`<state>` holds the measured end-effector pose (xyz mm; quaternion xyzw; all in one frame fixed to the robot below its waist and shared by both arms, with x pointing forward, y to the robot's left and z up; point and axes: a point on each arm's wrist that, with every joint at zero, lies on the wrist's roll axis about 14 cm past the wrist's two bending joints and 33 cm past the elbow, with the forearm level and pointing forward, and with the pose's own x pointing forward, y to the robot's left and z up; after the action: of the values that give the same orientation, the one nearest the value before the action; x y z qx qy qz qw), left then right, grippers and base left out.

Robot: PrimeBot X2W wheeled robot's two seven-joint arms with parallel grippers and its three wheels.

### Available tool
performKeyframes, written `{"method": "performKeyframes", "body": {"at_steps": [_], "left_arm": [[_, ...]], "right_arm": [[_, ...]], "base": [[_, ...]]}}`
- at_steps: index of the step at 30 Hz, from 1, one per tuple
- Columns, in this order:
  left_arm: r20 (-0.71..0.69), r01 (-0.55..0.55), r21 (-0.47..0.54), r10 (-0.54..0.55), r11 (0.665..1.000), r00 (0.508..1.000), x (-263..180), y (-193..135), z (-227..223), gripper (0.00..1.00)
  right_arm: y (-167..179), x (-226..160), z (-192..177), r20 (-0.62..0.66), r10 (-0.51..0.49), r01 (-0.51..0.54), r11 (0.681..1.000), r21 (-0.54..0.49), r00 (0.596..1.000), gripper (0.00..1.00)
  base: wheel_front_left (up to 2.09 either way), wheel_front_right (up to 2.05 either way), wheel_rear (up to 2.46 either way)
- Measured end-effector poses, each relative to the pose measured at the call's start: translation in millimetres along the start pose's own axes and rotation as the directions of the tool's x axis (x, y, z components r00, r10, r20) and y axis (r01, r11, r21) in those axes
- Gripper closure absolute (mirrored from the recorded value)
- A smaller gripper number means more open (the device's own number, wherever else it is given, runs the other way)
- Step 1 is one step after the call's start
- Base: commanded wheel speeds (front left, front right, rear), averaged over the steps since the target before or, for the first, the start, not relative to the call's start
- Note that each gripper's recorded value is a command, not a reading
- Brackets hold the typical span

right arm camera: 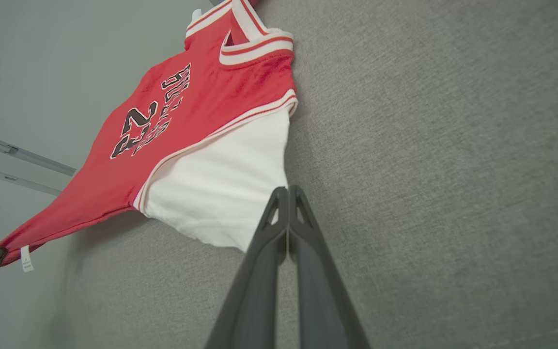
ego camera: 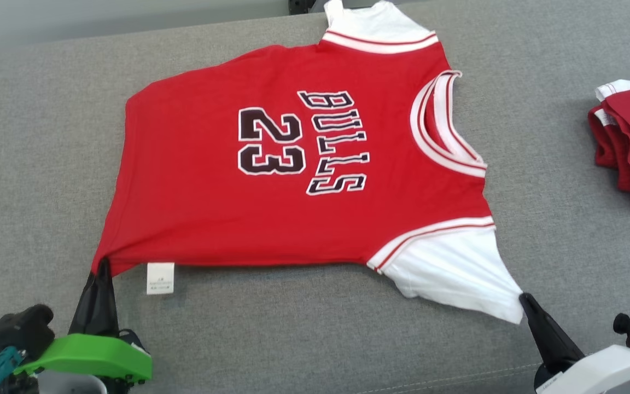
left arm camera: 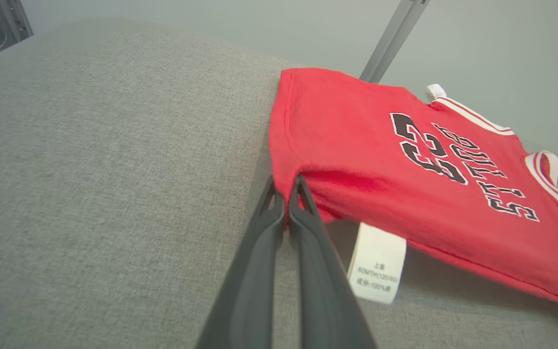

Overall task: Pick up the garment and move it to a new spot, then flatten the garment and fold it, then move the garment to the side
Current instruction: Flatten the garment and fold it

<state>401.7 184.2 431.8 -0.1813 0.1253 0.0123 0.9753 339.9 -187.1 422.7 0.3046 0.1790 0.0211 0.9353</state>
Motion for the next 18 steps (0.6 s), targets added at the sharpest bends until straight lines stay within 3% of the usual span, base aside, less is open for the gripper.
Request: {"method": "performKeyframes", "body": {"at_steps": [6,11,18], "left_arm": [[-0.027,-0.054,0.043,0.055,0.998,0.998,-34.4,5.7,11.3,1.0],[-0.076,-0.09,0.063,0.095,0.994,0.993,-55.3,8.0,12.0,1.0],[-0.136,-0.102,0.056,0.108,0.993,0.985,-61.8,6.0,4.3,1.0]], "right_arm": [[-12.2,-35.2,-18.4,-0.138,-0.068,0.071,0.997,0.019,0.988,1.0],[-27.2,-63.5,-35.5,-0.263,-0.145,0.158,0.987,0.029,0.954,1.0],[-29.4,-68.4,-37.1,-0.327,-0.174,0.194,0.981,0.03,0.929,1.0]], "base": [[0.0,0.0,0.0],[0.0,0.0,0.0],[0.0,0.0,0.0]]}}
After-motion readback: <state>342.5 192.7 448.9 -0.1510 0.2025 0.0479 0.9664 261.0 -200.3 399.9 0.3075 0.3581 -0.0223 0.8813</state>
